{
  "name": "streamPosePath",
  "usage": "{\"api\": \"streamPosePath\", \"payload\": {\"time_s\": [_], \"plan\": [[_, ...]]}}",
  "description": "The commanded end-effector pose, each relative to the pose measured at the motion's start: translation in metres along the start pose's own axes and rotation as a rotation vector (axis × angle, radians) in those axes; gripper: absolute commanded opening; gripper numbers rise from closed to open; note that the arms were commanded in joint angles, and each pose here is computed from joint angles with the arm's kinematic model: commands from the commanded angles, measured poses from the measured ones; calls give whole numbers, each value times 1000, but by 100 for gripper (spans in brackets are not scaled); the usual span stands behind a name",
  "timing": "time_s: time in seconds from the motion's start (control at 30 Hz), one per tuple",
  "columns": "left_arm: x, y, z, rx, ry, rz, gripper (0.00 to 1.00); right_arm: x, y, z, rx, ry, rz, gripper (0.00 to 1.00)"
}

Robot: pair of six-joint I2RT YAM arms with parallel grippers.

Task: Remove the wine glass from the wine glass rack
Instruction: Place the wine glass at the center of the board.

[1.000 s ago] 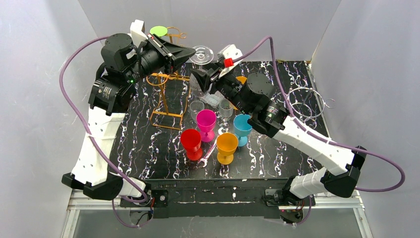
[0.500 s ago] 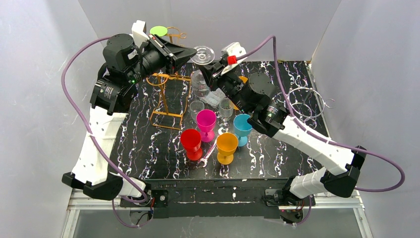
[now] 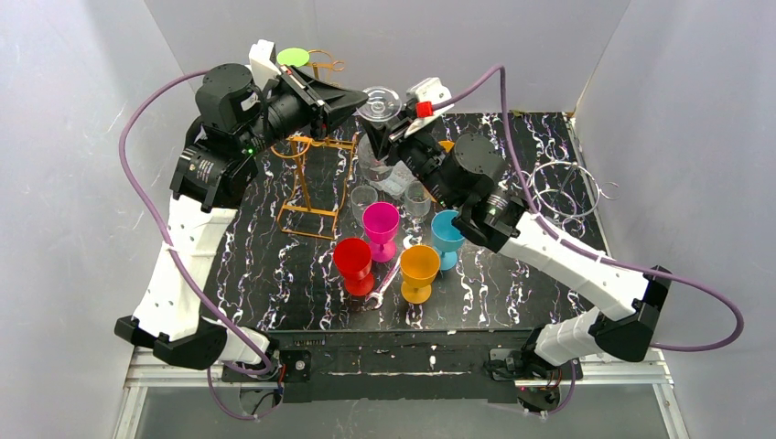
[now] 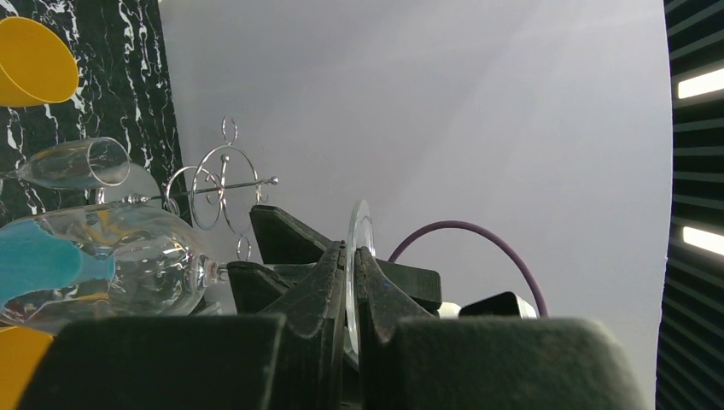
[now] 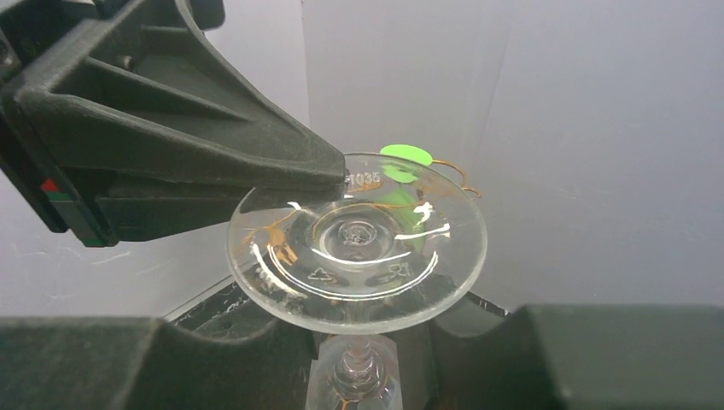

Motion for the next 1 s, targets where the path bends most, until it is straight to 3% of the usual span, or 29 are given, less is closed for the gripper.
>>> {"api": "streamPosePath", "payload": {"time_s": [0.0, 0.17, 0.3, 0.4, 0.47, 0.57, 0.67, 0.8, 0.97], "plan": [[14, -2, -18, -25, -85, -13, 0, -6, 19, 0, -3, -26, -84, 40], [13, -3, -17, -25, -84, -1, 0, -5, 20, -2, -7, -48, -88, 23], [14, -6, -13, -40, -88, 7, 0, -3, 24, -2, -43, -60, -78, 3], [16, -8, -11, -81, -92, 16, 0, 2, 28, -1, -90, -68, -50, 1], [17, -9, -9, -106, -93, 24, 13, 8, 29, -1, -145, -74, -21, 1], [17, -11, -4, -151, -92, 35, 45, 17, 33, 0, -210, -84, 20, 1], [21, -13, -2, -205, -96, 43, 66, 25, 40, 0, -268, -105, 76, 1], [37, -17, -5, -310, -118, 37, 80, 36, 49, 0, -356, -157, 150, 1], [72, -25, -4, -507, -139, -11, 86, 48, 58, 1, -533, -222, 196, 1]]}}
Point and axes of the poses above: each gripper's point midway between its finger pads, its own x axis back along the fingers, its own z axis along the line the jaws close on, y = z × x, the point moved 9 cm from there along x, back along the fingers, and after that the axes turned 8 degrees about -x, right-handed, at the moved point
